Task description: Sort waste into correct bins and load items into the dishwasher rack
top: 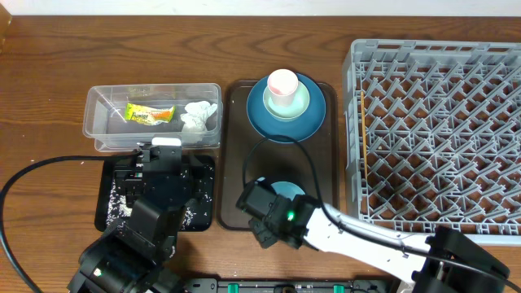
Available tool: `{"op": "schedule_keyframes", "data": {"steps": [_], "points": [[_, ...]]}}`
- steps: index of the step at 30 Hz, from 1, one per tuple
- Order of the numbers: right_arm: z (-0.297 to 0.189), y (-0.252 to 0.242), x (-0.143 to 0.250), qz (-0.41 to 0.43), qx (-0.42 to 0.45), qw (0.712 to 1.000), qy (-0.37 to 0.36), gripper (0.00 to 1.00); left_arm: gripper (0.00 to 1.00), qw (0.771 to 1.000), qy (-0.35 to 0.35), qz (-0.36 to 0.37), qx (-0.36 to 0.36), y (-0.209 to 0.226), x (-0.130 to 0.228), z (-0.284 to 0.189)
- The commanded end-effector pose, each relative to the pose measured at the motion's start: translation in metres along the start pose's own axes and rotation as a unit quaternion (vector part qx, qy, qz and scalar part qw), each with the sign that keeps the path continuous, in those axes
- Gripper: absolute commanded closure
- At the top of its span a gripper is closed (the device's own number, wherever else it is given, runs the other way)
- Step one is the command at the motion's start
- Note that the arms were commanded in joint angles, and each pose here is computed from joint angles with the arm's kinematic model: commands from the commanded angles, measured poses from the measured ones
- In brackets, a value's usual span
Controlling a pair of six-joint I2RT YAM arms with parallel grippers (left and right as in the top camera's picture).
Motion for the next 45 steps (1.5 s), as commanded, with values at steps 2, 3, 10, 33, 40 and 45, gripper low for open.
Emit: {"op": "schedule_keyframes", "data": {"steps": [2, 3, 10, 33, 40, 45], "points": [[-0.005, -0.012, -0.006, 0.019, 0.001, 1.000, 0.003, 0.71, 0.05, 1.000, -0.014, -0.016, -0.006, 0.003, -0.010, -0.005], [-0.005, -0.013, -0.006, 0.019, 0.001, 1.000, 0.003, 0.71, 0.05, 1.000, -0.014, -0.016, -0.006, 0.003, -0.010, -0.005], [-0.005, -0.016, -0.006, 0.001, 0.017, 1.000, 0.001, 0.72, 0.05, 1.000, -0.014, -0.016, -0.006, 0.003, -0.010, -0.005], [-0.007, -0.033, -0.009, -0.019, 0.090, 0.996, -0.014, 0.69, 0.05, 1.000, -0.014, -0.016, -0.006, 0.003, -0.010, -0.005], [-0.005, -0.032, -0.005, -0.023, 0.091, 0.996, -0.007, 0.74, 0.05, 1.000, -0.014, -0.016, -0.006, 0.003, -0.010, -0.005], [-0.001, -0.034, 0.000, -0.023, 0.095, 0.995, 0.001, 0.76, 0.05, 1.000, -0.014, -0.016, -0.006, 0.003, -0.010, -0.005]]}}
Point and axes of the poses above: each gripper's point midway between its finger pads, its own z axis out along the fingers, its own y axis along the line the jaws close on, x = y × z, the point moved 5 cm from there along -z, back along the fingers, and after that the axes turned 12 degrees about -z, right-handed, at the moved point
